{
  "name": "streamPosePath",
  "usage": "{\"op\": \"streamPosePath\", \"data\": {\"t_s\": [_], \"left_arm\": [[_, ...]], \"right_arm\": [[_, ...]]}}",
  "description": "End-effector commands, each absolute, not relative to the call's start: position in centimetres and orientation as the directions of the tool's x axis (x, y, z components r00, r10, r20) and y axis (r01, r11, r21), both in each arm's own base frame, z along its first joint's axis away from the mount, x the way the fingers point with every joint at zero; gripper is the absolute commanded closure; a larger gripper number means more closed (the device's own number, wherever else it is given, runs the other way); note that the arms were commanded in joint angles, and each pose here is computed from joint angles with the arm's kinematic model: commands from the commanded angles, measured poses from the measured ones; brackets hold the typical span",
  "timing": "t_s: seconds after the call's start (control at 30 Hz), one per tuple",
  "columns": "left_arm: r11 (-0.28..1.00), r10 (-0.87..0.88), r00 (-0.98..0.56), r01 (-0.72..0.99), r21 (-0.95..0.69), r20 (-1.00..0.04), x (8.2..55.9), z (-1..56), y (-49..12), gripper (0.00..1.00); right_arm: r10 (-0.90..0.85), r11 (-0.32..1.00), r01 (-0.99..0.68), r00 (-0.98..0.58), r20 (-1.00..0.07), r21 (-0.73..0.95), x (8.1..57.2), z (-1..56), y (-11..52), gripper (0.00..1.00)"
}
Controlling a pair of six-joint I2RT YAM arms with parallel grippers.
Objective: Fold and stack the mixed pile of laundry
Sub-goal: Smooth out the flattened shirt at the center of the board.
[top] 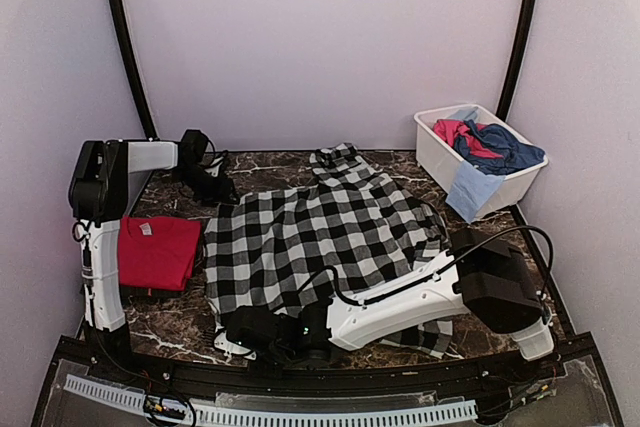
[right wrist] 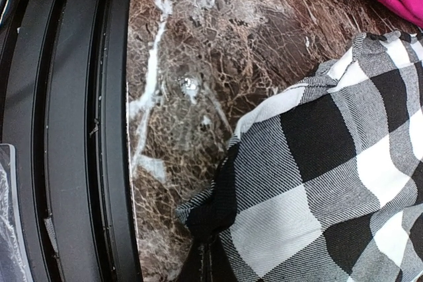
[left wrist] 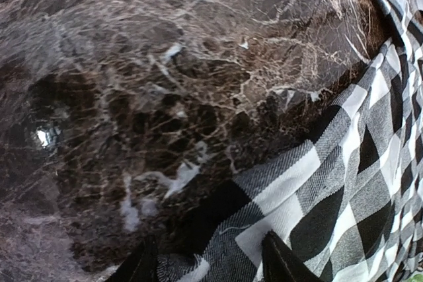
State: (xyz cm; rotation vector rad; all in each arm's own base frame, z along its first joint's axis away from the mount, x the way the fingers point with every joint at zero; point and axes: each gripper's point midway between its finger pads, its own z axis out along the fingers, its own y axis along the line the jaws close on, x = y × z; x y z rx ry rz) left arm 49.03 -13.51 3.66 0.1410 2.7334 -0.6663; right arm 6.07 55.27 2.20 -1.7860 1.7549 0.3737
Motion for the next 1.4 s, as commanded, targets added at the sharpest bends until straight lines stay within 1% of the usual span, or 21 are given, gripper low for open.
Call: {"op": "streamPosePath", "data": {"t_s": [0.0, 0.17, 0.23, 0.3, 0.33, 0.53, 0.63, 0.67, 0.7, 0.73, 0.77, 0.8, 0.83, 0.87, 0.93, 1.03, 1.07, 1.1, 1.13, 1.2, 1.37], "left_arm": [[0.922, 0.169, -0.942, 0.255, -0.29, -0.289, 46.9, 1.9, -14.3, 0.5], [0.953, 0.212, -0.938, 0.261, -0.154, -0.273, 46.8, 1.0, -12.7, 0.67], [0.962, 0.203, -0.937, 0.245, -0.119, -0.285, 47.4, 1.5, -12.1, 0.78], [0.97, 0.184, -0.931, 0.224, -0.095, -0.316, 48.4, 2.3, -11.7, 0.94], [0.975, 0.168, -0.928, 0.206, -0.084, -0.334, 49.0, 2.7, -11.5, 0.97], [0.985, 0.103, -0.844, 0.16, -0.062, -0.526, 55.0, 8.4, -10.8, 1.0], [0.982, 0.079, -0.832, 0.159, -0.1, -0.55, 57.3, 9.7, -10.6, 1.0], [0.976, 0.083, -0.816, 0.183, -0.119, -0.572, 58.6, 10.8, -11.2, 0.97], [0.975, 0.091, -0.842, 0.185, -0.126, -0.531, 58.1, 10.3, -11.2, 0.81], [0.97, 0.088, -0.831, 0.196, -0.142, -0.549, 59.0, 11.5, -11.6, 0.62], [0.97, 0.083, -0.845, 0.19, -0.151, -0.528, 58.5, 11.5, -11.7, 0.54], [0.97, 0.069, -0.843, 0.181, -0.16, -0.533, 58.4, 12.4, -11.7, 0.4], [0.97, 0.064, -0.849, 0.177, -0.167, -0.525, 58.0, 12.7, -11.7, 0.34], [0.969, 0.057, -0.846, 0.175, -0.174, -0.529, 57.3, 13.7, -11.7, 0.28], [0.966, 0.037, -0.839, 0.168, -0.194, -0.543, 56.2, 15.4, -11.7, 0.26], [0.959, -0.008, -0.838, 0.148, -0.242, -0.546, 53.5, 17.0, -11.9, 0.26], [0.954, -0.016, -0.812, 0.162, -0.251, -0.584, 52.5, 19.7, -12.0, 0.27], [0.953, -0.012, -0.829, 0.16, -0.258, -0.559, 51.1, 18.4, -12.4, 0.28], [0.948, -0.012, -0.795, 0.185, -0.26, -0.607, 50.2, 20.8, -12.8, 0.3], [0.934, 0.028, -0.802, 0.234, -0.271, -0.597, 47.0, 20.5, -15.1, 0.33], [0.925, 0.099, -0.857, 0.266, -0.27, -0.506, 40.3, 16.6, -17.6, 0.37]], "right_arm": [[-0.839, 0.019, -0.983, 0.085, -0.537, -0.185, 4.7, 0.5, 53.8, 1.0], [-0.833, 0.02, -0.982, 0.087, -0.546, -0.186, 4.7, 0.9, 54.0, 1.0], [-0.827, 0.019, -0.982, 0.089, -0.556, -0.186, 4.7, 1.1, 54.3, 1.0], [-0.823, 0.032, -0.979, 0.087, -0.561, -0.2, 5.3, 1.3, 55.1, 1.0], [-0.825, 0.046, -0.977, 0.081, -0.559, -0.209, 6.0, 1.3, 55.5, 1.0], [-0.771, 0.199, -0.956, -0.018, -0.637, -0.215, 12.1, 3.8, 58.6, 1.0], [-0.727, 0.232, -0.948, -0.02, -0.686, -0.218, 14.4, 6.5, 60.7, 1.0], [-0.73, 0.226, -0.951, -0.021, -0.683, -0.212, 14.8, 6.7, 61.0, 1.0], [-0.73, 0.223, -0.953, -0.023, -0.683, -0.206, 15.0, 7.0, 61.2, 0.9], [-0.731, 0.216, -0.957, -0.027, -0.682, -0.194, 15.1, 7.3, 61.0, 0.68], [-0.721, 0.217, -0.959, -0.031, -0.692, -0.184, 15.2, 8.2, 60.7, 0.44], [-0.712, 0.223, -0.959, -0.039, -0.701, -0.173, 15.1, 8.9, 60.1, 0.3], [-0.693, 0.227, -0.962, -0.05, -0.719, -0.152, 15.1, 10.3, 59.4, 0.24], [-0.678, 0.228, -0.965, -0.063, -0.732, -0.128, 15.0, 11.5, 58.4, 0.21], [-0.635, 0.233, -0.969, -0.086, -0.768, -0.084, 14.8, 14.2, 56.4, 0.15], [-0.589, 0.25, -0.968, -0.133, -0.797, -0.023, 15.2, 17.0, 53.2, 0.14], [-0.587, 0.26, -0.966, -0.152, -0.795, -0.007, 15.8, 17.3, 52.0, 0.15], [-0.572, 0.297, -0.954, -0.212, -0.793, 0.041, 16.9, 17.5, 50.6, 0.15], [-0.564, 0.337, -0.939, -0.259, -0.784, 0.068, 18.1, 17.1, 49.2, 0.15], [-0.517, 0.437, -0.889, -0.371, -0.771, 0.134, 22.2, 16.6, 45.9, 0.16], [-0.468, 0.621, -0.762, -0.549, -0.692, 0.184, 29.5, 13.5, 39.8, 0.19]]}}
